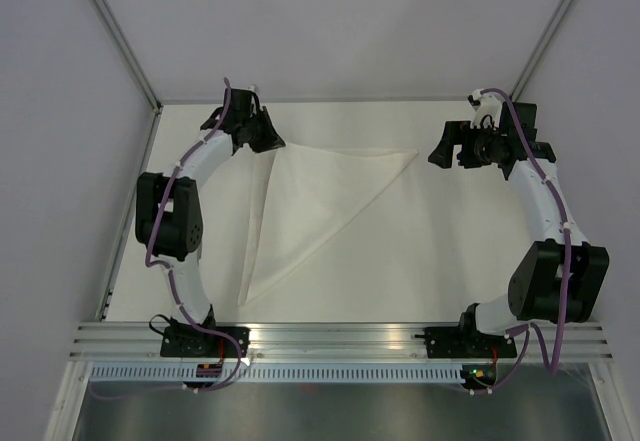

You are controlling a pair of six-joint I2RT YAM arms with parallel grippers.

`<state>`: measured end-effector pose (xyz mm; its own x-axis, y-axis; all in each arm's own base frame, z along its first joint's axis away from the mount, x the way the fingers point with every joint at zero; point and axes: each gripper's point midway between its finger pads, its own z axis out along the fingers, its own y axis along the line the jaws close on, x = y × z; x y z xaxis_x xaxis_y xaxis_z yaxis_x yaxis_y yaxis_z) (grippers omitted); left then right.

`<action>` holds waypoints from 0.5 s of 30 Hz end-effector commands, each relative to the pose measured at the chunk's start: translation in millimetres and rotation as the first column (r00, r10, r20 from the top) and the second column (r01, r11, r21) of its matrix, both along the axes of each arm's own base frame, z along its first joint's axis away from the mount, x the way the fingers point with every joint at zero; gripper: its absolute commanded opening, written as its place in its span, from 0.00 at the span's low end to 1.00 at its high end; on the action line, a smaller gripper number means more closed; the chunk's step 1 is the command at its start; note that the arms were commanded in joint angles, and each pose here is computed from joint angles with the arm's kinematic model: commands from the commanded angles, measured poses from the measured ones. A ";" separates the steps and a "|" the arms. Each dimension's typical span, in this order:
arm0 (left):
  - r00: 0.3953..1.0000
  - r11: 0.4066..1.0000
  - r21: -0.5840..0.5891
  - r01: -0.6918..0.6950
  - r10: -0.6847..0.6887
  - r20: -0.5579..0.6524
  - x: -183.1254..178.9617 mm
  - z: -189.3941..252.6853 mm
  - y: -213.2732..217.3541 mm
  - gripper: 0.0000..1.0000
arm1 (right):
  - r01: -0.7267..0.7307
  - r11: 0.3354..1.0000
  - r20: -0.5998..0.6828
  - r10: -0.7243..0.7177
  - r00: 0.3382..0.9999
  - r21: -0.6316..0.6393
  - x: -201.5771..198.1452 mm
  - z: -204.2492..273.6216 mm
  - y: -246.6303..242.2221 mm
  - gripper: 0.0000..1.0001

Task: Fold the napkin, place the utensils inside, and roll it up
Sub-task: Fold the napkin

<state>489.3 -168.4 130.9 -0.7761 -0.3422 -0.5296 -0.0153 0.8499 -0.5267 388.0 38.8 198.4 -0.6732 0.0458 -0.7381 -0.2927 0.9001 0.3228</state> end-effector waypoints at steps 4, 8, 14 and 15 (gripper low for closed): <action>1.000 0.999 -0.032 -0.003 0.003 0.010 13.5 12.7 3.0 0.02 | -0.003 1.000 -0.014 0.003 1.000 0.008 -0.8 -2.3 -0.1 0.95; 1.000 0.999 -0.033 -0.013 0.013 0.003 17.6 10.1 8.9 0.02 | -0.003 1.000 -0.015 0.003 1.000 0.008 -0.7 -2.8 -0.5 0.95; 1.000 0.999 -0.036 -0.022 0.021 -0.004 22.6 7.5 15.1 0.02 | -0.004 1.000 -0.016 0.004 1.000 0.007 -0.6 -3.4 -0.2 0.95; 1.000 0.999 -0.037 -0.022 0.022 -0.002 23.4 8.0 15.6 0.02 | -0.005 1.000 -0.018 0.005 1.000 0.008 -0.5 -3.9 0.0 0.95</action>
